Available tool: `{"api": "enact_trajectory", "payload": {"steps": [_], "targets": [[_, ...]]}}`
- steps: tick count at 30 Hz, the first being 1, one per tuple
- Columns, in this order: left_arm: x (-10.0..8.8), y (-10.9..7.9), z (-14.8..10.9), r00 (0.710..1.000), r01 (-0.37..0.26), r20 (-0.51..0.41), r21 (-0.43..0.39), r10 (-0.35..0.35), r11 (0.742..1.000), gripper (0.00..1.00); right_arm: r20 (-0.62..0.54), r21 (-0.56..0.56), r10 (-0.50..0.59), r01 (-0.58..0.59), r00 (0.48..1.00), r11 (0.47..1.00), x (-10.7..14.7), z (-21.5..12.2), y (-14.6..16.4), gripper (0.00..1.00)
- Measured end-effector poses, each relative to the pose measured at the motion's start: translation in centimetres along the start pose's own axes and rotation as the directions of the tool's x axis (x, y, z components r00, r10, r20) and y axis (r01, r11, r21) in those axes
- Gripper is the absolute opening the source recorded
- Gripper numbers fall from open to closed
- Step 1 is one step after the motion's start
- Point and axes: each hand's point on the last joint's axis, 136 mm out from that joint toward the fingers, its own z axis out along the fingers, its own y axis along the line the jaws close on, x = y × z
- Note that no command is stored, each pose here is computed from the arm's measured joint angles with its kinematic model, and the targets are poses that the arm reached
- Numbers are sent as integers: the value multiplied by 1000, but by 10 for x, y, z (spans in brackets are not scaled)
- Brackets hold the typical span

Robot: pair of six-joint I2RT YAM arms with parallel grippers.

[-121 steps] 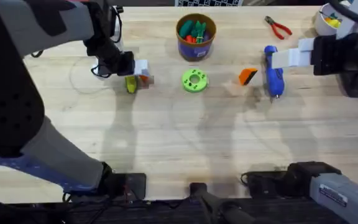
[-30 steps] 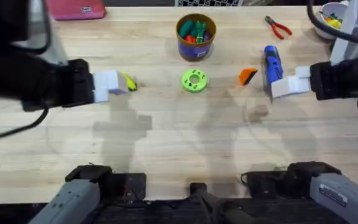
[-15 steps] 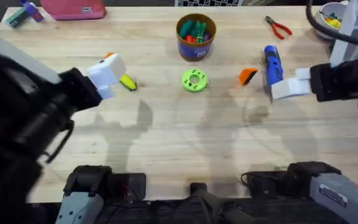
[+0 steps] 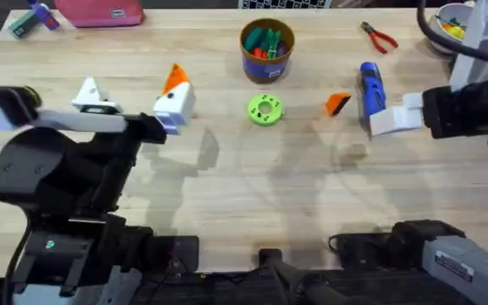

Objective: Pick up the gripper from the table and insert it into the empty holder that is missing its gripper. Then pick up a screw, insert it into the mounting hole, and use the screwdriver to tighten it. Finally, clean up the table by picking up the vegetable and placing it into the bucket.

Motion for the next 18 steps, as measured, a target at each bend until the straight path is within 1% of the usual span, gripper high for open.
{"api": "enact_trajectory", "payload": {"steps": [3, 6, 9, 11, 12, 14, 16, 18], "targets": [[6, -9, 0, 999, -48, 3, 56, 48, 997, 985, 0, 0, 0, 0, 1000, 1000, 0, 0, 0, 993], [17, -12, -3, 997, -71, 5, 87, 71, 994, 985, 0, 0, 0, 0, 1000, 1000, 0, 0, 0, 994], [25, -15, -9, 995, -100, 35, 109, 97, 989, 985, 0, 0, 0, 0, 1000, 1000, 0, 0, 0, 994], [28, -18, -11, 989, -140, 66, 128, 133, 982, 985, 0, 0, 0, 0, 1000, 1000, 0, 0, 0, 994], [30, -21, -12, 984, -169, 79, 144, 159, 975, 985, 0, 0, 0, 0, 1000, 1000, 0, 0, 0, 994], [39, -28, -14, 970, -239, 81, 188, 227, 953, 985, 0, 0, 0, 0, 1000, 1000, 0, 0, 0, 994], [53, -34, -15, 957, -290, 52, 238, 286, 927, 985, 0, 0, 0, 0, 1000, 1000, 0, 0, 0, 994], [66, -39, -17, 944, -323, 27, 287, 329, 902, 985, 0, 0, 0, 0, 1000, 1000, 0, 0, 0, 994]]}}
